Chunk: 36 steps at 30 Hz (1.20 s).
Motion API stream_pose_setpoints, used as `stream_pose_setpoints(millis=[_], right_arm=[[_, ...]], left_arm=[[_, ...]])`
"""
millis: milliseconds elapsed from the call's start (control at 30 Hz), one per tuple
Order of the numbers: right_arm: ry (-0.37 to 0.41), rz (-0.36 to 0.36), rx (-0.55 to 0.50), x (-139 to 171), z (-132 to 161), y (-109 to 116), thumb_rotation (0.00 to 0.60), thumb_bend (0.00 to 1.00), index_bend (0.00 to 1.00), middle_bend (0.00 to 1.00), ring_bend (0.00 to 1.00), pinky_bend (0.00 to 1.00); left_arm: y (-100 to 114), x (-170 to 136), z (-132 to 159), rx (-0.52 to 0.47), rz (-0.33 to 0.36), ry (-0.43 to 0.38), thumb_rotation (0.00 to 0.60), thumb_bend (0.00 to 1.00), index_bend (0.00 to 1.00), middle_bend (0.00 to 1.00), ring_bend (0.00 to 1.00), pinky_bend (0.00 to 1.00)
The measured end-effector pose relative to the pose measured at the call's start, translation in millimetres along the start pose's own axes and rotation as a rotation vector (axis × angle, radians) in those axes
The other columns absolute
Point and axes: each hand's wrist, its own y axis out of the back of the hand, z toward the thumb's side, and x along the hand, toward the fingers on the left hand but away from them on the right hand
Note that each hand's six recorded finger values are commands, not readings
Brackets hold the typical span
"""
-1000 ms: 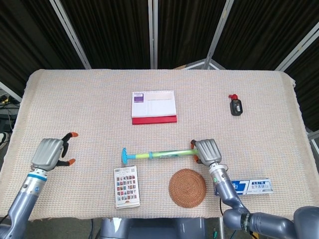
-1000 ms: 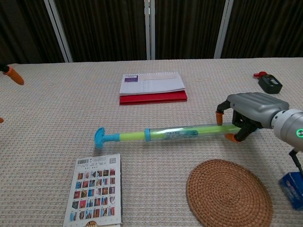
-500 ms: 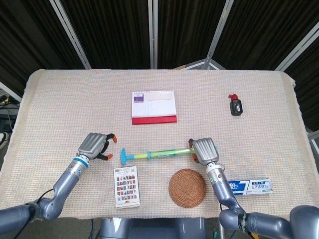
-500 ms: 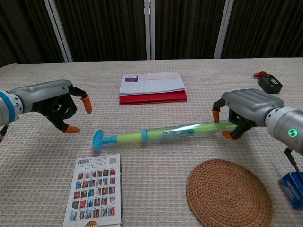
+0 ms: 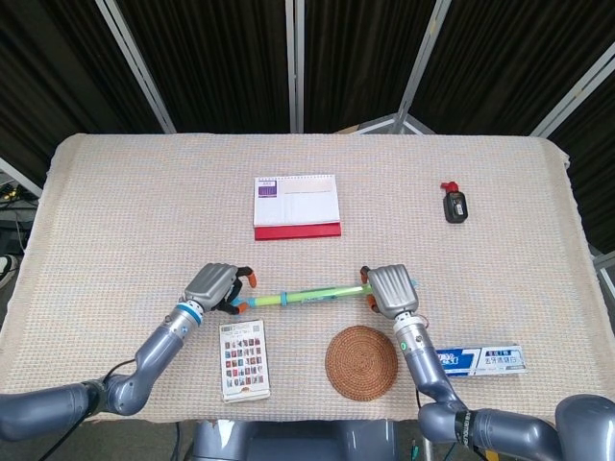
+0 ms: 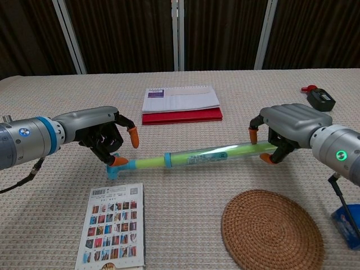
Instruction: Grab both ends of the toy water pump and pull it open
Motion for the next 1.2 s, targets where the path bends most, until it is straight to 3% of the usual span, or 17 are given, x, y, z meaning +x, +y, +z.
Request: stream_pose_setpoints(millis=[133,733,933,1200], right_arm=[[-0.001,0.001,-0.005,0,1,0,0.600,0.47,0.65,1.00,1.00,1.00],[0.002,-0.002,-0.013,0,2,0,0.600,0.47,0.65,1.00,1.00,1.00],[0.002,-0.005,-0.013,0,1,1,0.600,0.47,0.65,1.00,1.00,1.00],[0.002,-0.005,-0.013,1,0,0,0.600,0.47,0.65,1.00,1.00,1.00]], left_arm=[[-7,0,6,-0.042,-0.031,-0.016,0.600,0.33,0.43,0.81,0.78,0.93],[-19,5,4,-0.023,-0.039,0.015,0.600,0.38,0.48,0.81,0.78,0.93],[-20,5,3,-0.020,-0.044,0.029,0.600,0.41,0.54,0.82,0.78,0.93],[-20,6,0,-0.016,-0.040,0.040,0.600,0.46,0.74,0.83,0.78,0.93]])
